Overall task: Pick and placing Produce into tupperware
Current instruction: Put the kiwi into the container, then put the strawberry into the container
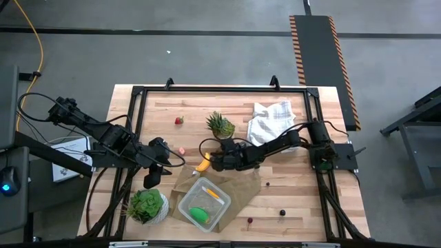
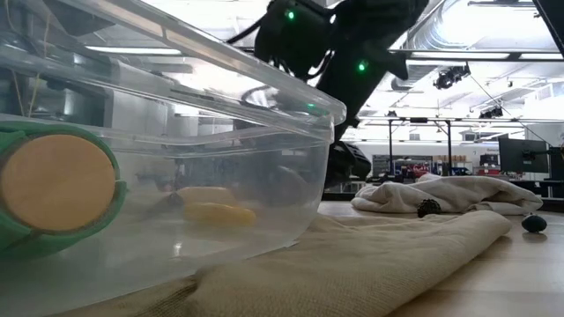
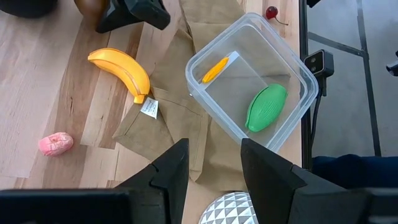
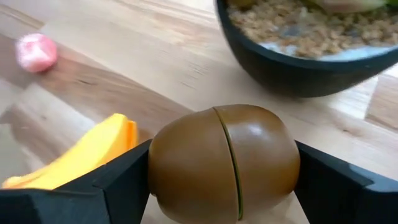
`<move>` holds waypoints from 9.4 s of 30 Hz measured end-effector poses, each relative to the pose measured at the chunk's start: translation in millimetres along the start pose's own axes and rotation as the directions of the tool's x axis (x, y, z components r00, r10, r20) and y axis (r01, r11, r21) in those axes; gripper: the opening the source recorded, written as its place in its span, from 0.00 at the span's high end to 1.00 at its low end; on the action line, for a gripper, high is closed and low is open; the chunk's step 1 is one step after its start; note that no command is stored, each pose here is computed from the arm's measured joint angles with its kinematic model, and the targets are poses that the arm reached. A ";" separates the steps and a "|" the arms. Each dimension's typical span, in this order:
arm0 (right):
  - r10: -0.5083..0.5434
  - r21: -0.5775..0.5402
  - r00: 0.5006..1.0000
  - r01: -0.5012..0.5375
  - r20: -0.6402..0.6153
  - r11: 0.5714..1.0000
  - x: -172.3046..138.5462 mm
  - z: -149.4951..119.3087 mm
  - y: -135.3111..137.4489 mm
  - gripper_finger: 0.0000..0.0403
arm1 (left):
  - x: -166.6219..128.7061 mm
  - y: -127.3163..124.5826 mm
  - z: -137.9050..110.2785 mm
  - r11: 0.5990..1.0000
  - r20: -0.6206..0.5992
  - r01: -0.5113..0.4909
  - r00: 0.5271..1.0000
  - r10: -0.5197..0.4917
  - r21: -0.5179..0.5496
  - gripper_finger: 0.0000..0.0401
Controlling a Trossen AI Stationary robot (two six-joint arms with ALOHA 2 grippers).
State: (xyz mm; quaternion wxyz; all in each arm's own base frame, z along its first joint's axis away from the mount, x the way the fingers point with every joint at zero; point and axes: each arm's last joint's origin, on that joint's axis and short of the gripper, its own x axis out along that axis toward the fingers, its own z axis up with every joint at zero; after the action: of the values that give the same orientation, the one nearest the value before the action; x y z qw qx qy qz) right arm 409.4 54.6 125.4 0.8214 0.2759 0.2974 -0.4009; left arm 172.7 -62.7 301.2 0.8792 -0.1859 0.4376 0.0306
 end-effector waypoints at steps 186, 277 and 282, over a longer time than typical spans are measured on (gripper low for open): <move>0.391 0.161 0.740 -0.365 -0.548 0.917 -123.9 -25.9 149.6 0.21 | -44.8 76.0 32.3 0.977 0.024 0.081 0.996 -0.087 0.198 0.67; 0.322 0.137 0.719 -0.304 -0.616 0.943 -117.5 -22.2 140.9 0.09 | -44.7 76.9 31.9 0.978 0.024 0.054 0.998 -0.060 0.202 0.67; 0.373 0.174 0.706 -0.340 -0.603 0.924 -117.1 -16.1 145.5 0.09 | -44.7 76.9 31.9 0.978 0.025 0.054 0.998 -0.060 0.202 0.67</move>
State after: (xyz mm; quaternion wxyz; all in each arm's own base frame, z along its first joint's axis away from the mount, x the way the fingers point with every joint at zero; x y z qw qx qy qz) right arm 466.0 200.2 229.0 0.7300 0.4657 0.4837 -0.1276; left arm 152.8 24.9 330.5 0.9006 -0.1081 0.4194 -0.0362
